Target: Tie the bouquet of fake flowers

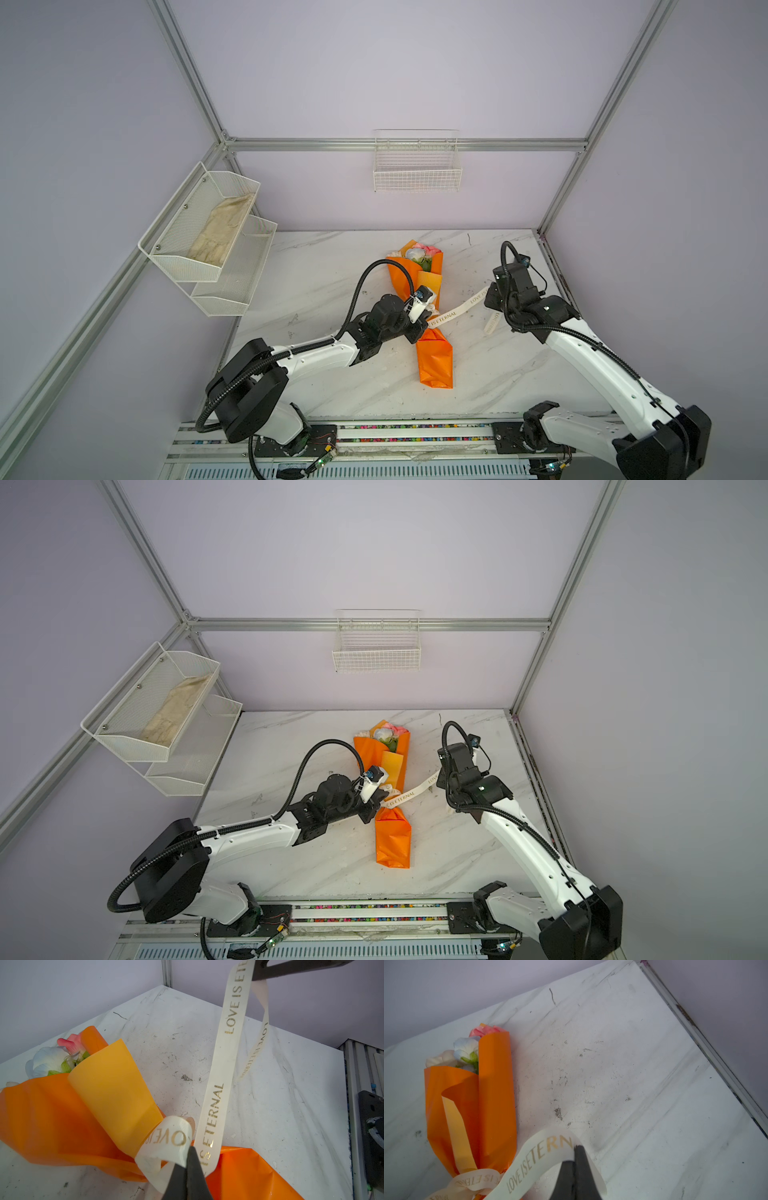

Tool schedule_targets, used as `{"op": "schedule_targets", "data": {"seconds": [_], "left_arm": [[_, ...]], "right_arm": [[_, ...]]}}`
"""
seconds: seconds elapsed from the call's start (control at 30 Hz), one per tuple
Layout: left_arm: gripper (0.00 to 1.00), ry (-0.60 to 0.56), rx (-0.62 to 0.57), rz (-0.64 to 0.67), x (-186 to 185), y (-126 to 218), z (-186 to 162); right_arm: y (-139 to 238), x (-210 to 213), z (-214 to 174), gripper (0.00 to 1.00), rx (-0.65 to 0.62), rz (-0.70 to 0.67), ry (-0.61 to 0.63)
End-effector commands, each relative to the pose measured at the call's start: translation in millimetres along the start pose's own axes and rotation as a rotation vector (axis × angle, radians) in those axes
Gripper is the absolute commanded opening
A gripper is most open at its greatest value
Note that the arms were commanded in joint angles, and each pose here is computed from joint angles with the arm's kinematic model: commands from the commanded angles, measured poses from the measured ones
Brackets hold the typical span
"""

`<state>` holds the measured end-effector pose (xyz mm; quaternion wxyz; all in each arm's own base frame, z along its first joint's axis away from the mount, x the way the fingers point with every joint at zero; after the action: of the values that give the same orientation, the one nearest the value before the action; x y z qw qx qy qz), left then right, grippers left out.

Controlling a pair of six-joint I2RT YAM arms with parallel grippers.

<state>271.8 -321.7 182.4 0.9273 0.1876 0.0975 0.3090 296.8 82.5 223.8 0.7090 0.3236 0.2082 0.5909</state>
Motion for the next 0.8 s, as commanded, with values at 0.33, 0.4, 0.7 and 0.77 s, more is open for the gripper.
{"op": "schedule_targets", "data": {"seconds": [0.33, 0.4, 0.7, 0.77], "left_arm": [[0.00, 0.085, -0.010, 0.001, 1.5, 13.2, -19.0], [0.00, 0.093, -0.002, 0.006, 2.1, 13.2, -23.2], [0.01, 0.195, -0.074, 0.068, 10.3, 32.8, -20.7], [0.02, 0.240, -0.099, 0.091, 13.8, 35.5, -21.2]], "right_arm": [[-4.3, 53.2, -31.9, 0.38, 0.176, 0.355, 0.111], [2.8, 79.9, -41.6, 0.38, 0.212, 0.565, 0.122], [-24.1, 111.7, -78.9, 0.38, 0.344, 0.741, 0.174], [-23.2, 117.9, -80.4, 0.40, 0.334, 0.786, 0.193]]}}
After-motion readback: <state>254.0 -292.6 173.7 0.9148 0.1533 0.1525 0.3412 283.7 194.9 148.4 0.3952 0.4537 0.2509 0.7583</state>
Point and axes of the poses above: each gripper's point midway between its finger pads, its own y axis back along the fingers, its own x axis along the line the jaws close on, z = x × y, the point moved 3 cm from there along y, back along the fingers, and after that the axes turned 2 degrees about y, right-handed, at the moved point
